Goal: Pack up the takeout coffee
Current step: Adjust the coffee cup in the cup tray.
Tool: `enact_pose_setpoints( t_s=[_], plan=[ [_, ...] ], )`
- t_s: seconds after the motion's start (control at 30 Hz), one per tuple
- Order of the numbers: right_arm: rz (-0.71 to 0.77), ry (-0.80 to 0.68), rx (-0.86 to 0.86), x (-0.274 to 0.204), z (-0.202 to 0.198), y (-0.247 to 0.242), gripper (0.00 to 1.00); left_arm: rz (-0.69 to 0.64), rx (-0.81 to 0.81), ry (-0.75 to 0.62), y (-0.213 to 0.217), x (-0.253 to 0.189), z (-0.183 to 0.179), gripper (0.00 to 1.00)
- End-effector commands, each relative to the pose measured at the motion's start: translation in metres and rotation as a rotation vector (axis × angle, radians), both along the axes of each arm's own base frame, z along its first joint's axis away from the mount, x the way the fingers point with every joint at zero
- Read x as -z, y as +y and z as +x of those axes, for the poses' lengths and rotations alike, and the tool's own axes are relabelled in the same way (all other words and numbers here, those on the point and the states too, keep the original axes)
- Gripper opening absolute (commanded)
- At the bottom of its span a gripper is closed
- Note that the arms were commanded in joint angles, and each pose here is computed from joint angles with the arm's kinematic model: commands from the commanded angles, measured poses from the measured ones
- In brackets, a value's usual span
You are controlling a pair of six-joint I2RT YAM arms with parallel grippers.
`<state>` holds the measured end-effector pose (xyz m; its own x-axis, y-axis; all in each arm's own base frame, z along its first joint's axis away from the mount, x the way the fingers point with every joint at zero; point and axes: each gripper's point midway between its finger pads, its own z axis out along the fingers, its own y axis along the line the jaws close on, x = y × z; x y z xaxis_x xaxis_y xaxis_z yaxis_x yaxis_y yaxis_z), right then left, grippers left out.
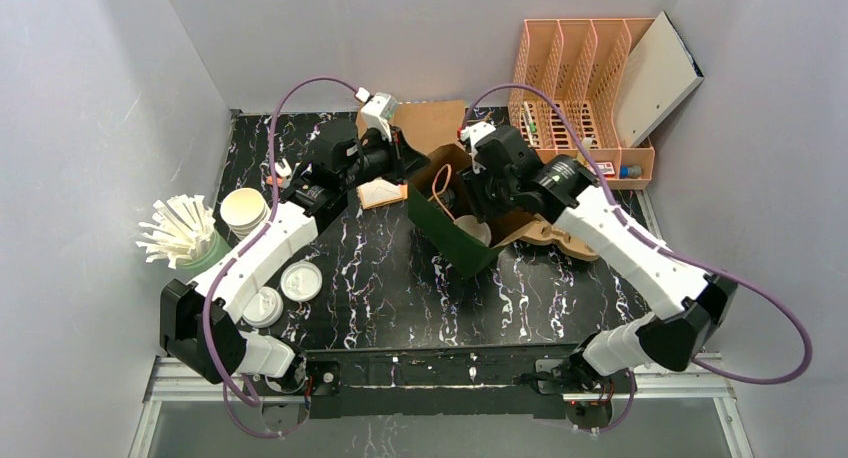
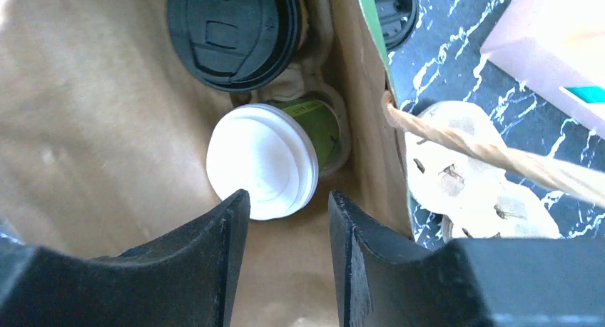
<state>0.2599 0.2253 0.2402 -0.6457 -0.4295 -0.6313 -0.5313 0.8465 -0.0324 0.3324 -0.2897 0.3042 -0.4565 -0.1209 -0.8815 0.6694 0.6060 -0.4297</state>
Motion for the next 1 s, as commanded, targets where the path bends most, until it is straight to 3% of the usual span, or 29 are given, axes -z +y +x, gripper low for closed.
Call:
enact_pose_setpoints(
  t_s=[0.0,0.2,0.43,0.67,0.83,0.97],
  plan=[
    [0.119,-0.068,-0.067,-0.029,-0.006,0.009,0.52,-0.065,0.017,-0.18,0.001,-0.061,-0.002,0.0],
    [0.138,0.047,-0.078,-0.004,-0.036,0.006,0.42,-0.059,0.021,-0.227,0.0,-0.075,0.001,0.0],
    [0.124,0.081,-0.072,0.015,-0.047,0.002,0.35,-0.077,0.032,-0.237,-0.003,-0.079,0.0,0.0],
    [0.14,0.038,-0.073,0.006,-0.042,0.004,0.34,-0.07,0.036,-0.224,-0.001,-0.074,-0.003,0.0],
    [0.166,-0.011,-0.077,-0.006,-0.037,0.006,0.4,-0.072,0.036,-0.214,0.0,-0.07,-0.006,0.0],
    [0.156,-0.051,-0.051,-0.012,-0.021,0.012,0.35,-0.074,0.044,-0.206,-0.002,-0.067,-0.006,0.0]
  ],
)
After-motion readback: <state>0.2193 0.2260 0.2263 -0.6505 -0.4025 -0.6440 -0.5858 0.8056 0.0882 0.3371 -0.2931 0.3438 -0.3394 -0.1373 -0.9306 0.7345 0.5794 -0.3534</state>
